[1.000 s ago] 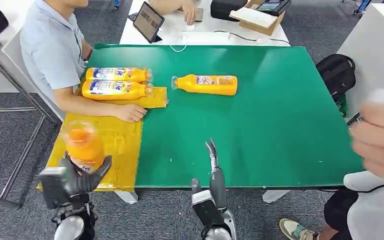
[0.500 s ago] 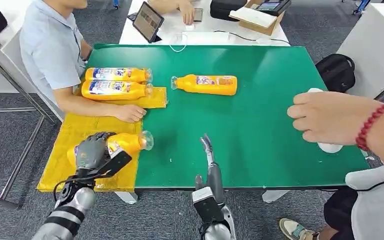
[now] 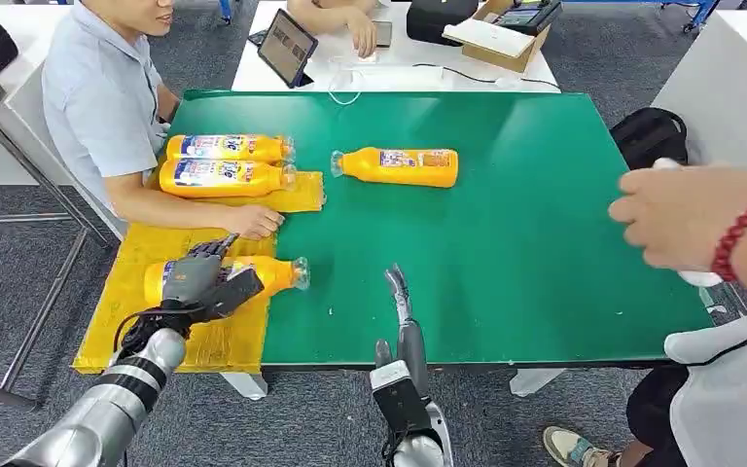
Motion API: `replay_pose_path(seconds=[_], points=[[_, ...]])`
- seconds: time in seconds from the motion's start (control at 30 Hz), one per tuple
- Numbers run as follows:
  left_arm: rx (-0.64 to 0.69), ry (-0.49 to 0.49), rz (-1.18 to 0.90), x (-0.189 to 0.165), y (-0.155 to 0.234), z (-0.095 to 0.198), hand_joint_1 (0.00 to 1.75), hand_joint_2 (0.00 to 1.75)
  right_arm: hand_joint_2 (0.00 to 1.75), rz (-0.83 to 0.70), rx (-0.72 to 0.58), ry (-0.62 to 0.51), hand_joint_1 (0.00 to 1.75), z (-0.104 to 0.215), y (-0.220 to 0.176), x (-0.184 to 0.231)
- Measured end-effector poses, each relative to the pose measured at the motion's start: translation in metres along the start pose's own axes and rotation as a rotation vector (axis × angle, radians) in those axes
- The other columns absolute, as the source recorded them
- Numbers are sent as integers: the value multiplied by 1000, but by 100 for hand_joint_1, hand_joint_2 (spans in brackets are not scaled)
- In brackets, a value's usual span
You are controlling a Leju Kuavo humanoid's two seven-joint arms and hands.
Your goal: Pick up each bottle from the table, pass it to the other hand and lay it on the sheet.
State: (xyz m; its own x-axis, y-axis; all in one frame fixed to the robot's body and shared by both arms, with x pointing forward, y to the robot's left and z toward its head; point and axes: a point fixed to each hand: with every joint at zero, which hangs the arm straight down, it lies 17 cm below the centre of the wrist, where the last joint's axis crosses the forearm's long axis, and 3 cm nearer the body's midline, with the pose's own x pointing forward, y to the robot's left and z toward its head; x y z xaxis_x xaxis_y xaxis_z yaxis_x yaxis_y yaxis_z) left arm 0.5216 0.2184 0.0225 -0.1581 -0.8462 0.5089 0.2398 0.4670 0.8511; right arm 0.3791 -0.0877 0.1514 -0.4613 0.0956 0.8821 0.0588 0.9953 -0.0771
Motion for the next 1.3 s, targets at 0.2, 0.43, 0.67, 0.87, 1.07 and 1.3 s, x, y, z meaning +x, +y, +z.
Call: replay_pose_path(seconds=[0.2, 0.43, 0.67, 0.87, 1.07, 1.3], points=[[-97, -86, 182, 23, -16, 6, 0, 175, 0, 19, -2, 12, 0, 3, -2, -6], [-13, -198, 453, 63, 1, 23, 0, 175, 0, 43, -20, 19, 0, 4, -7, -10], [149, -386, 695, 119, 82, 42, 0, 175, 0, 208, 2, -72, 0, -1, -25, -7], [374, -572, 734, 158, 184, 59, 0, 175, 0, 415, 3, -185, 0, -27, -70, -7], [518, -701, 783, 180, 227, 99, 0, 175, 175, 540, -51, -207, 0, -47, -122, -13], [527, -704, 823, 179, 226, 107, 0, 175, 175, 628, -22, -212, 0, -52, -126, -18]])
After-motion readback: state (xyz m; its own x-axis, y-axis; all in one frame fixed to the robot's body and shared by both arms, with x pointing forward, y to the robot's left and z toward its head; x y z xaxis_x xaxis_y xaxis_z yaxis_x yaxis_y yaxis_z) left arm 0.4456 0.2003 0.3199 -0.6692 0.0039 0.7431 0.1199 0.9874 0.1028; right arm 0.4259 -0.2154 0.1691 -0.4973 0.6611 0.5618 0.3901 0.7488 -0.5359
